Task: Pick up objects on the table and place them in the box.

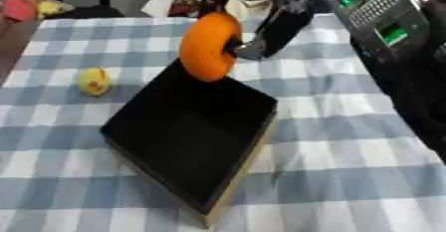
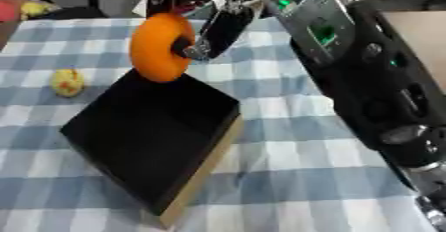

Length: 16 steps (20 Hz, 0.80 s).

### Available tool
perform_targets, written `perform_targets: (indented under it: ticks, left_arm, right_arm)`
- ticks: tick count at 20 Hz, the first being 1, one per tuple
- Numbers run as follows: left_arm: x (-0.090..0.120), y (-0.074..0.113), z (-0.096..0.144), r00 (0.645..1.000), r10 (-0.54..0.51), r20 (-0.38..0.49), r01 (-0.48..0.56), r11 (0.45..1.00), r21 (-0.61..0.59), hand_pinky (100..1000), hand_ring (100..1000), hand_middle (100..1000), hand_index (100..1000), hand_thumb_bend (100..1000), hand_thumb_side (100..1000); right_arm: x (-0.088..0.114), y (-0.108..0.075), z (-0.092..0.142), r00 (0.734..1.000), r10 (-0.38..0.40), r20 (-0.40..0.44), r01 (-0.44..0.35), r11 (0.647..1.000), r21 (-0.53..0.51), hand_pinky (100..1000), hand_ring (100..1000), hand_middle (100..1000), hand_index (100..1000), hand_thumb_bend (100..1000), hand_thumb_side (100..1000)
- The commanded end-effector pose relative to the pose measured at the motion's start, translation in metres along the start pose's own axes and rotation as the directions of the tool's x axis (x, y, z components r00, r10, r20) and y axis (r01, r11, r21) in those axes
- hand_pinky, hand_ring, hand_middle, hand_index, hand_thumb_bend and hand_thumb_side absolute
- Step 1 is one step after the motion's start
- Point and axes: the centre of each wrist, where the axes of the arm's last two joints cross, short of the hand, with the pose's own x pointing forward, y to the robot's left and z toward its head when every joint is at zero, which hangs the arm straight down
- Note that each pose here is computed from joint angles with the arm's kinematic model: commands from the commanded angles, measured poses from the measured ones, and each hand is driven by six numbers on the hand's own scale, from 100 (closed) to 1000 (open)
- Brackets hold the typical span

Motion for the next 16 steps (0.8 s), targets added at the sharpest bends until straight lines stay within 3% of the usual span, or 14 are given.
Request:
perform_targets:
  ticks: [1,8,16]
  left_arm:
    - [0.005,0.003,-0.008,0.999,-0.004,0.035,0.004,1.0,-0.009,458,572,525,719,106,824]
    - [0.005,0.002,-0.008,0.999,-0.001,0.034,0.002,1.0,-0.013,457,572,525,718,107,825]
    - [0.005,0.001,-0.007,1.0,0.0,0.03,0.0,1.0,-0.016,455,572,525,717,106,825]
  right_arm:
    - [0.006,-0.006,-0.002,1.0,0.015,0.022,-0.015,1.0,-0.002,812,785,665,743,100,134]
    - [0.01,0.009,-0.017,0.998,-0.012,0.057,0.008,0.997,0.08,812,785,663,747,100,176]
    - [0.001,0.04,-0.03,1.0,-0.023,0.019,0.02,0.989,0.149,812,786,663,749,100,195]
